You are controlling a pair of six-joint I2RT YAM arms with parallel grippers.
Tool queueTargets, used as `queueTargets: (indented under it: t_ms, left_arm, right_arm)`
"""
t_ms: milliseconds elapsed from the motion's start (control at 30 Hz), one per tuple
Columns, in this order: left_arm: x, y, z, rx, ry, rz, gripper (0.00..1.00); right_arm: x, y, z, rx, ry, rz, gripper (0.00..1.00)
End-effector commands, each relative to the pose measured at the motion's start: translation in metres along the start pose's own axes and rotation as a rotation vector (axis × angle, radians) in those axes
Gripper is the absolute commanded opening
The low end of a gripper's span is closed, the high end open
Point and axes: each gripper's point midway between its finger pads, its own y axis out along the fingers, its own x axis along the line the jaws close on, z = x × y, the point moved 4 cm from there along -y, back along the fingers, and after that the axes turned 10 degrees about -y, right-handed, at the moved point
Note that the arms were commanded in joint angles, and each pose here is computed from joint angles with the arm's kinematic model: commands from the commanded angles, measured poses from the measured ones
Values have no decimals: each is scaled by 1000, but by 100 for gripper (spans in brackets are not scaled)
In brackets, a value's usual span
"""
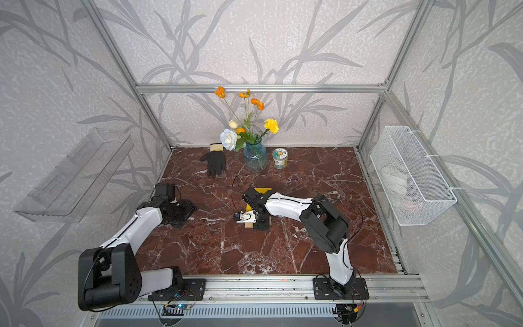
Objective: Assemble the number 6 with building blocks
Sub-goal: Assemble the building block at the center of the board.
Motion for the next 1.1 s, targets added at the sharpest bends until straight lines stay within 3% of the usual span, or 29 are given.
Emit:
queueTargets:
  t_ms: [0,167,333,400,567,833,1067]
  left_arm:
    - [4,0,3,0,9,-16,73]
    - [4,0,3,0,12,-17,73]
    - [6,0,3,1,15,-21,73]
    - [6,0,4,1,15,-22,73]
    - [8,0,4,2,18,-28,73]
    - [9,-2,5,2,24,-32,73]
    - [8,-5,6,-2,23,-23,73]
  right_arm:
    - [4,12,14,69,14,-37,6]
    - [5,12,15,74,14,-39,9]
    - [4,12,16,82,20,-34,37]
    - [3,12,15,84,24,-33,53]
    - [2,11,14,83,33,-38,69]
    - [-2,-5,7,57,41,-20,76]
    - [-18,-83,-9,-21,35,96,84]
